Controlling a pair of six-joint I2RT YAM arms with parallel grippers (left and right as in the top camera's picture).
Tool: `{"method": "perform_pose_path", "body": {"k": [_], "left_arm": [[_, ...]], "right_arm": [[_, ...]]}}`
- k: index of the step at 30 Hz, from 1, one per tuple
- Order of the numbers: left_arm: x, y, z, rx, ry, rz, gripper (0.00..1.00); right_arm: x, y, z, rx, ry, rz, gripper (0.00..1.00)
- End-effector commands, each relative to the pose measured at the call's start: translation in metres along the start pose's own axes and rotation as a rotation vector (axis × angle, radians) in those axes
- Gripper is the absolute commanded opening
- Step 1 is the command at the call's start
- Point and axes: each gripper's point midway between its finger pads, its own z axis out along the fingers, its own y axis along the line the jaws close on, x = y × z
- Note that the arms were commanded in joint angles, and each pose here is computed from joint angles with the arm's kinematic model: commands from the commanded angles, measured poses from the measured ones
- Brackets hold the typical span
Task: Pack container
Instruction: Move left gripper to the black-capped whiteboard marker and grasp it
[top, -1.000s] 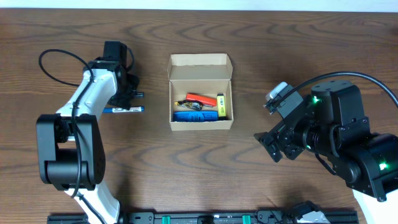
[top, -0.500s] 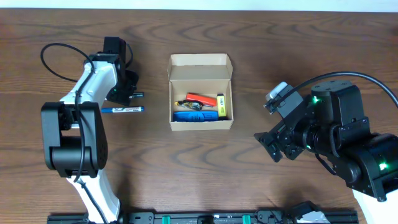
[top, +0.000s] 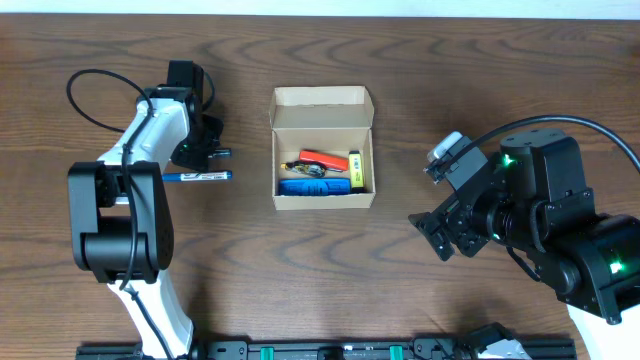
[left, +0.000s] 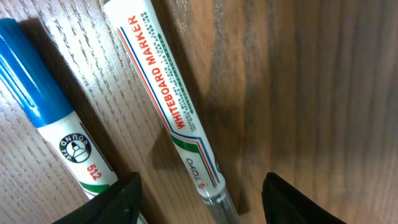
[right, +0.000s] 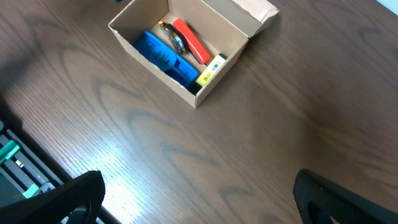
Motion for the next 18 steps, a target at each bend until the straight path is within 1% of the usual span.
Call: {"method": "perform_pose_path", "body": {"k": [1,3,6,7,9,11,14,18], "left_arm": [[-0.004,0.001,0.009,-0.027,-0.008,-0.008,0.62],[-0.003,0.001,0.013,-0.030,0.000,-0.007,0.59],[-0.002,0.003,0.016,-0.038,0.011,-0.009,0.50],[-0.001,0.003,0.018,-0.041,0.014,-0.009,0.48],[-0.001,0.005,0.020,-0.047,0.017,-0.011,0.36],[-0.002,0.005,0.020,-0.048,0.015,-0.008,0.27],[-0.002,0.004,0.020,-0.044,0.015,-0.008,0.25],[-0.002,0.004,0.020,-0.043,0.016,0.002,0.18]], "right_arm": [[0.001,-0.002,0.000,0.004,0.001,0.009,0.99],[0.001,-0.002,0.000,0.004,0.001,0.009,0.99],[0.001,-0.002,0.000,0.004,0.001,0.009,0.99],[0.001,-0.002,0.000,0.004,0.001,0.009,0.99],[0.001,-0.002,0.000,0.004,0.001,0.009,0.99],[0.001,-0.002,0.000,0.004,0.001,0.009,0.99],[0.001,-0.002,0.000,0.004,0.001,0.009,0.99],[0.001,-0.002,0.000,0.004,0.001,0.009,0.99]]}}
